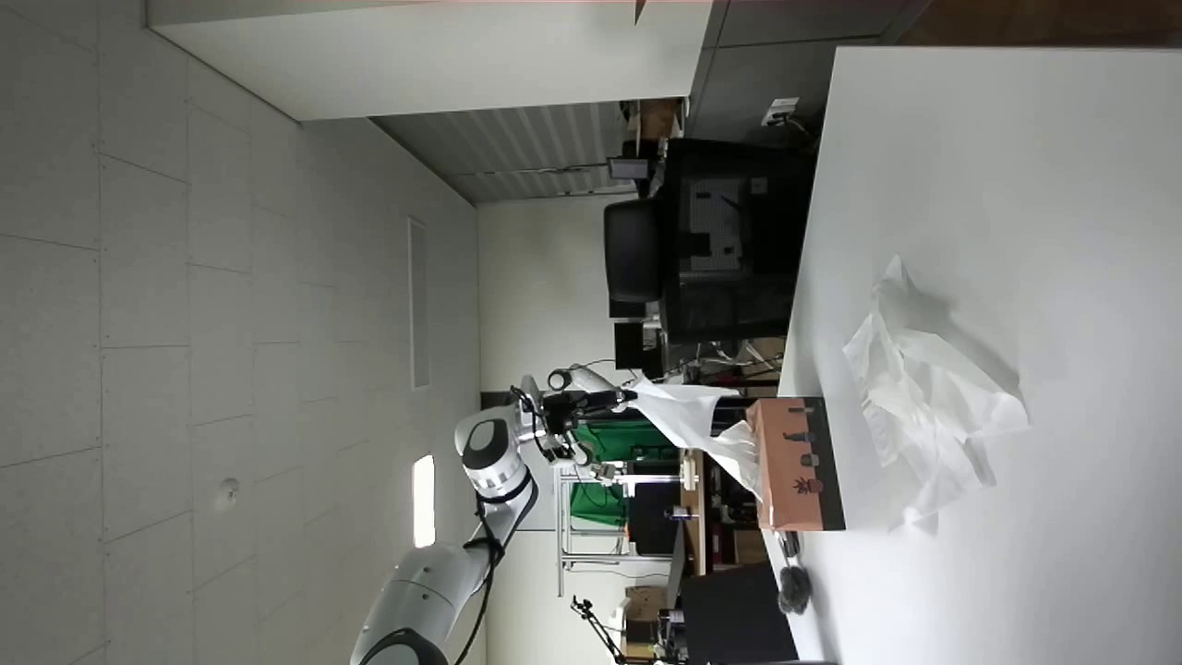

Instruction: Pull out two tissues, one at a time out of the tissue box and place them on the table

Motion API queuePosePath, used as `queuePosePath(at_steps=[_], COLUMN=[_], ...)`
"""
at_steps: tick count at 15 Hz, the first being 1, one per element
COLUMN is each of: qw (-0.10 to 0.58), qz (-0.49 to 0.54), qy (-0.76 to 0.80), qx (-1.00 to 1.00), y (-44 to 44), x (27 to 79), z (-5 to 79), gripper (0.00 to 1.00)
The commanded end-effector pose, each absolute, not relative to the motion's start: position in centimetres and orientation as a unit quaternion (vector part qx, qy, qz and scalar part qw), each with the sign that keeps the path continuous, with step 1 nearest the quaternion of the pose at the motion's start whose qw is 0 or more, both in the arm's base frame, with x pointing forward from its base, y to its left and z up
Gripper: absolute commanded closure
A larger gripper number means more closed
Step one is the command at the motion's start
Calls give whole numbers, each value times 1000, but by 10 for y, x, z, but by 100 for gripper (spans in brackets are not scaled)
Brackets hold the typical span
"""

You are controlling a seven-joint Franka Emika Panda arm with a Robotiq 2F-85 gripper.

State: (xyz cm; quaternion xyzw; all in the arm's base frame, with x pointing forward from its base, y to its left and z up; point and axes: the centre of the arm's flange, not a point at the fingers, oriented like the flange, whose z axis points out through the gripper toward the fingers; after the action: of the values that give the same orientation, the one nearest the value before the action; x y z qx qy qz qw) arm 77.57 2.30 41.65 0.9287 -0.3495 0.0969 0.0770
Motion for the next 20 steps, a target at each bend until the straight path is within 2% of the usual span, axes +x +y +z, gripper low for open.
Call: queuePosePath(at_steps=[1, 8, 11, 20], qw=[106, 160, 163, 169], qz=[55, -150, -239, -369], qy=[-385, -382, -350, -311], qx=[915, 898, 891, 859], y=[-17, -95, -112, -117], x=[773, 757, 751, 762], z=[421, 377, 352, 246], gripper=[100, 100, 100, 100])
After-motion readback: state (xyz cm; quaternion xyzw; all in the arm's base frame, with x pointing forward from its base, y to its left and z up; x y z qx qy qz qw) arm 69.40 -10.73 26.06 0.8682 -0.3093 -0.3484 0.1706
